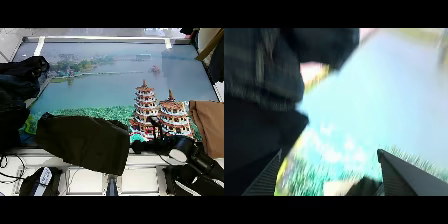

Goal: Fold the clothes and pants, and hang the long-sleeved shirts on hangers.

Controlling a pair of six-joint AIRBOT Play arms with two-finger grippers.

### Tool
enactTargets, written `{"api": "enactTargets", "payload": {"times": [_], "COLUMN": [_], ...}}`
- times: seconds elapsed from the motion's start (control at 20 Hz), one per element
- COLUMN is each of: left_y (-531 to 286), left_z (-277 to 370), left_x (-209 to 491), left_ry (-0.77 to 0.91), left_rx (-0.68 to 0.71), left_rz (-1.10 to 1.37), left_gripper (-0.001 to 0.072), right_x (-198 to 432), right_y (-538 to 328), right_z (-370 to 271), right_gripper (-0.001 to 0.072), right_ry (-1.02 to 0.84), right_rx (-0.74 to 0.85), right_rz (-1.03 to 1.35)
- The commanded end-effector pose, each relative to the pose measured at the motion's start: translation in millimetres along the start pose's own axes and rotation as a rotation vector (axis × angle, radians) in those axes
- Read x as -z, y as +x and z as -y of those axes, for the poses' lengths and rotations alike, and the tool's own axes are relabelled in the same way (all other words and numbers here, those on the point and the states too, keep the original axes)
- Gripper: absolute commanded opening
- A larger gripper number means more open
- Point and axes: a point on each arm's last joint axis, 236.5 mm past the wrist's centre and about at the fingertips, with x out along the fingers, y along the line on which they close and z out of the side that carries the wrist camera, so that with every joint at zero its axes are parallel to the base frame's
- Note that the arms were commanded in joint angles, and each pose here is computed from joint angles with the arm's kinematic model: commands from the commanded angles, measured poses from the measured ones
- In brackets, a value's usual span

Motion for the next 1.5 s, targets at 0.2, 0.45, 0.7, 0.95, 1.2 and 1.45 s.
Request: {"api": "enactTargets", "payload": {"times": [0.2,0.45,0.7,0.95,1.2,1.45], "left_y": [-22,-23,-23,-23,-23,-23], "left_z": [22,28,29,31,31,31], "left_x": [-31,-31,-25,-25,-25,-25], "left_ry": [-0.061,-0.076,-0.075,-0.080,-0.079,-0.079], "left_rx": [0.085,0.109,0.114,0.121,0.121,0.120], "left_rz": [0.108,0.106,0.083,0.081,0.081,0.081], "left_gripper": [0.0694,0.0694,0.0694,0.0694,0.0694,0.0694], "right_x": [-58,-30,-5,-10,0,-13], "right_y": [23,51,64,82,97,104], "right_z": [20,-5,-9,7,-5,-36], "right_gripper": [0.0577,0.0576,0.0577,0.0575,0.0574,0.0540], "right_ry": [0.213,0.159,0.130,0.135,0.113,0.046], "right_rx": [-0.268,-0.458,-0.528,-0.454,-0.443,-0.474], "right_rz": [0.099,-0.109,-0.234,-0.202,-0.244,-0.241]}}
